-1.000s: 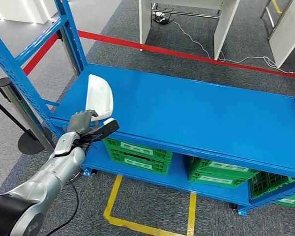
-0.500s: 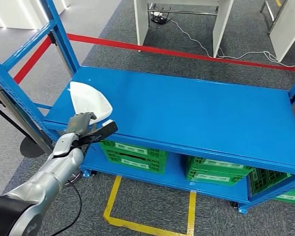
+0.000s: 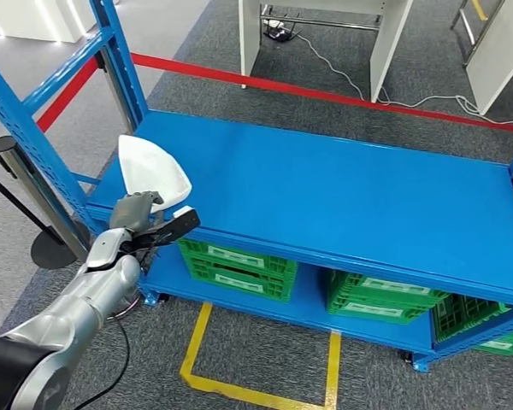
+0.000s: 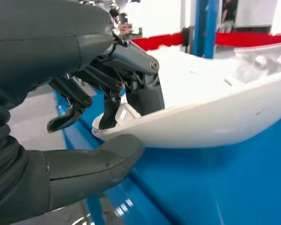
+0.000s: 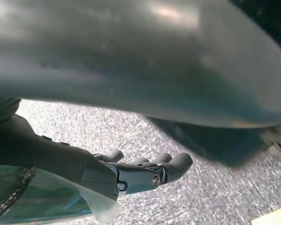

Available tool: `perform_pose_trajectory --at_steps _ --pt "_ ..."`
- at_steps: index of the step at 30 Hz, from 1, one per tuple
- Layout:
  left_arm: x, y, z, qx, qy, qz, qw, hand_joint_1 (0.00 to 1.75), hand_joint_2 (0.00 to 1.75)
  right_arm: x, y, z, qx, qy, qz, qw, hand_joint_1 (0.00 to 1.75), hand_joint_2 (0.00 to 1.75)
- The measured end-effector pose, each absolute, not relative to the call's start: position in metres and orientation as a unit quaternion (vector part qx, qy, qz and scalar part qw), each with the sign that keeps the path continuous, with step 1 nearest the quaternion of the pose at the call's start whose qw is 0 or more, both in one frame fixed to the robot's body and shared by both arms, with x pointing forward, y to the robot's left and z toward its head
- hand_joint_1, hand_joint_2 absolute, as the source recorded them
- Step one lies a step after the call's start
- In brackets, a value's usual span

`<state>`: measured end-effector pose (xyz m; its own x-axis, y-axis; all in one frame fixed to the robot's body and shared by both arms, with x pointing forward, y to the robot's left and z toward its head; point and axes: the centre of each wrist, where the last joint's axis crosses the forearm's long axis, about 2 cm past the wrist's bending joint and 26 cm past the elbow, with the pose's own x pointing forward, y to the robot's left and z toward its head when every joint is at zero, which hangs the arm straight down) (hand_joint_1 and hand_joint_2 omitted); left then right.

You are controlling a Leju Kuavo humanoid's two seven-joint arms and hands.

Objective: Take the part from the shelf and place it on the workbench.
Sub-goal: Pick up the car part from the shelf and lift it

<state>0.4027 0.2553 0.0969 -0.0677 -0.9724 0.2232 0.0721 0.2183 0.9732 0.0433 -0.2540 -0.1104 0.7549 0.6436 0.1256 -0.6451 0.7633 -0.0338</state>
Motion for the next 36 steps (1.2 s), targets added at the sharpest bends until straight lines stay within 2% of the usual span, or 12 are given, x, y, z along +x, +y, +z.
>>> perform_pose_trajectory --at_steps 1,4,5,12,16,36 --pt "0.4022 0.2552 0.0963 0.407 -0.554 -0.477 0.548 1.64 1.75 0.0429 -0.254 -0.1104 0.006 -0.064 0.344 0.937 0.0 0.0" --pt "0.4016 0.2548 0.0959 0.411 -0.555 -0.478 0.543 0.34 1.75 0.043 -0.2541 -0.1104 0.005 -0.063 0.344 0.937 0.0 0.0" --pt "0.4018 0.2549 0.0963 0.414 -0.556 -0.477 0.541 0.01 1.75 0.0435 -0.2542 -0.1104 0.005 -0.064 0.345 0.936 0.0 0.0" --pt "0.4024 0.2562 0.0972 0.423 -0.556 -0.474 0.537 0.0 1.75 0.0434 -0.2549 -0.1104 0.005 -0.063 0.345 0.936 0.0 0.0" --pt "0.4005 0.2567 0.0946 0.422 -0.553 -0.476 0.538 0.0 0.0 0.0434 -0.255 -0.1104 0.005 -0.063 0.345 0.937 0.0 0.0" --pt "0.4024 0.2556 0.0966 0.431 -0.535 -0.495 0.532 0.0 0.0 0.0444 -0.2554 -0.1104 0.005 -0.064 0.342 0.937 0.0 0.0"
